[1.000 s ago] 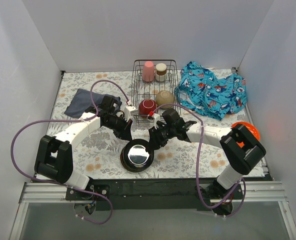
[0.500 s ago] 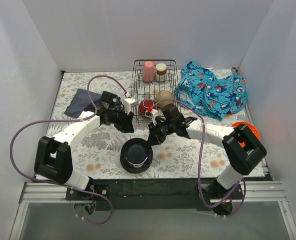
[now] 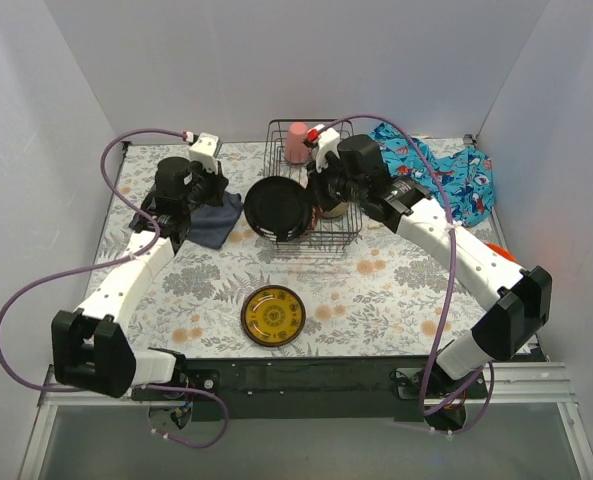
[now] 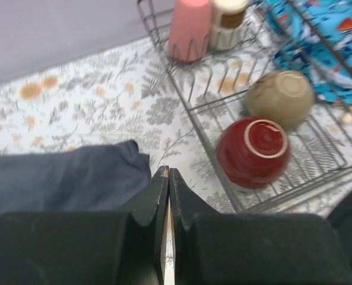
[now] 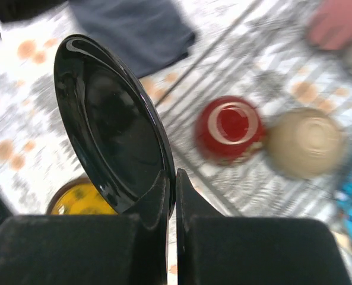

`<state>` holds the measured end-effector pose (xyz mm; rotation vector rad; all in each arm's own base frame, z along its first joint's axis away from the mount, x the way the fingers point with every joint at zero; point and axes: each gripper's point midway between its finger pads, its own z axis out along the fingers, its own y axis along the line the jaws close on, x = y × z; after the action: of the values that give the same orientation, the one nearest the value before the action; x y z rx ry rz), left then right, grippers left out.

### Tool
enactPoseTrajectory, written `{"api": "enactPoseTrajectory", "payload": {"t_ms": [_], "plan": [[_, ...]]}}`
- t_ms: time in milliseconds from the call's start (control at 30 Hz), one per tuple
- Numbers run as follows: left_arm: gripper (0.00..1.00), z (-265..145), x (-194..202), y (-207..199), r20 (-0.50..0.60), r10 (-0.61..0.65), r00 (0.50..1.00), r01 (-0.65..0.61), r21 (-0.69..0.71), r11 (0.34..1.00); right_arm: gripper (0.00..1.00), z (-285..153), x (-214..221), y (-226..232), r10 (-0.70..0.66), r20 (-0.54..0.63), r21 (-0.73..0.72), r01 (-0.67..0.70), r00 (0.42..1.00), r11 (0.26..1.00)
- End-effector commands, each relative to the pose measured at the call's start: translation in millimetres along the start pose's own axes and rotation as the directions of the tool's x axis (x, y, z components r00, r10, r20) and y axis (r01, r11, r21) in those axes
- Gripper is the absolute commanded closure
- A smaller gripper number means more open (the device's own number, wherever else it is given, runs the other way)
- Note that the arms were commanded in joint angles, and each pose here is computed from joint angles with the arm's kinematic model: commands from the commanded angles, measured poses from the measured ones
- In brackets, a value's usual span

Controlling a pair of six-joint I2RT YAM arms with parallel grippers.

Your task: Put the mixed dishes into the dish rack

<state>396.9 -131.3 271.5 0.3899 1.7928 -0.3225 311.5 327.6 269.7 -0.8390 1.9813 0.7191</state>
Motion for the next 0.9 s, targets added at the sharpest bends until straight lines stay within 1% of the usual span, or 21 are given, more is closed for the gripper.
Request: {"api": "enactPoseTrajectory", "payload": {"t_ms": [0, 33, 67, 133, 167, 233, 267, 333, 367, 433, 467, 533, 567, 600, 667, 733, 867], "plan": [[1.00, 26.6, 55.4, 20.7, -0.119, -0.092, 0.989, 0.080, -0.103, 0.991, 0.99, -44.0, -49.7, -62.4, 0.001, 0.146, 0.406, -0.061, 0.989, 0.912], [1.00, 30.4, 64.8, 19.3, -0.143, -0.104, 0.984, 0.091, -0.099, 0.991, 0.99, -51.4, -60.8, -70.4, 0.007, 0.185, 0.456, -0.092, 0.983, 0.885], [1.00, 32.9, 72.0, 15.2, -0.161, -0.126, 0.979, 0.114, -0.084, 0.990, 0.99, -60.5, -65.3, -89.1, -0.001, 0.207, 0.556, -0.117, 0.978, 0.823], [1.00, 37.5, 91.9, 8.3, -0.208, -0.147, 0.967, 0.139, -0.051, 0.989, 0.99, -72.7, -73.1, -105.9, -0.001, 0.250, 0.644, -0.166, 0.968, 0.747], [1.00, 38.8, 95.0, -0.5, -0.219, -0.155, 0.963, 0.157, -0.007, 0.987, 0.99, -84.1, -78.0, -119.7, -0.017, 0.281, 0.711, -0.197, 0.960, 0.675], [1.00, 42.2, 105.7, -8.2, -0.250, -0.167, 0.954, 0.180, 0.028, 0.983, 0.99, -93.4, -81.2, -129.8, -0.037, 0.304, 0.759, -0.218, 0.952, 0.613], [1.00, 43.7, 108.1, -13.9, -0.259, -0.166, 0.951, 0.185, 0.050, 0.982, 0.99, -100.0, -80.0, -138.7, -0.057, 0.294, 0.803, -0.214, 0.954, 0.556], [1.00, 46.2, 112.3, -22.3, -0.276, -0.159, 0.948, 0.189, 0.083, 0.979, 0.99, -103.3, -82.2, -145.4, -0.073, 0.295, 0.829, -0.217, 0.953, 0.515], [1.00, 47.1, 112.8, -26.1, -0.279, -0.154, 0.948, 0.188, 0.099, 0.977, 0.99, -105.8, -81.9, -150.9, -0.084, 0.284, 0.852, -0.211, 0.955, 0.478], [1.00, 47.8, 113.9, -36.9, -0.293, -0.148, 0.945, 0.198, 0.149, 0.969, 0.99, -106.6, -85.4, -156.2, -0.100, 0.282, 0.872, -0.211, 0.954, 0.441], [1.00, 47.7, 117.3, -43.3, -0.305, -0.145, 0.941, 0.203, 0.169, 0.964, 0.99, -104.8, -81.7, -162.5, -0.101, 0.262, 0.894, -0.202, 0.960, 0.401], [1.00, 45.4, 119.8, -56.9, -0.319, -0.137, 0.938, 0.215, 0.225, 0.950, 0.99, -105.8, -86.8, -167.8, -0.106, 0.265, 0.908, -0.211, 0.958, 0.361], [1.00, 44.0, 121.6, -64.9, -0.326, -0.132, 0.936, 0.220, 0.249, 0.943, 0.99, -101.1, -82.9, -174.2, -0.103, 0.244, 0.924, -0.200, 0.964, 0.325], [1.00, 42.2, 124.0, -70.7, -0.335, -0.130, 0.933, 0.226, 0.266, 0.937, 0.99, -102.8, -87.3, -177.7, -0.106, 0.252, 0.930, -0.210, 0.962, 0.303], [1.00, 38.7, 126.9, -81.9, -0.351, -0.133, 0.927, 0.248, 0.306, 0.919, 0.99, -94.0, -84.1, -188.3, -0.098, 0.235, 0.941, -0.201, 0.967, 0.272], [1.00, 35.6, 129.5, -88.6, -0.363, -0.132, 0.922, 0.261, 0.334, 0.906, 0.99, -91.8, -90.9, -193.8, -0.099, 0.251, 0.940, -0.218, 0.963, 0.264], [1.00, 28.6, 137.4, -100.9, -0.399, -0.130, 0.908, 0.295, 0.387, 0.874, 0.99, -73.3, -87.4, -221.4, -0.084, 0.228, 0.955, -0.205, 0.970, 0.214]]}}
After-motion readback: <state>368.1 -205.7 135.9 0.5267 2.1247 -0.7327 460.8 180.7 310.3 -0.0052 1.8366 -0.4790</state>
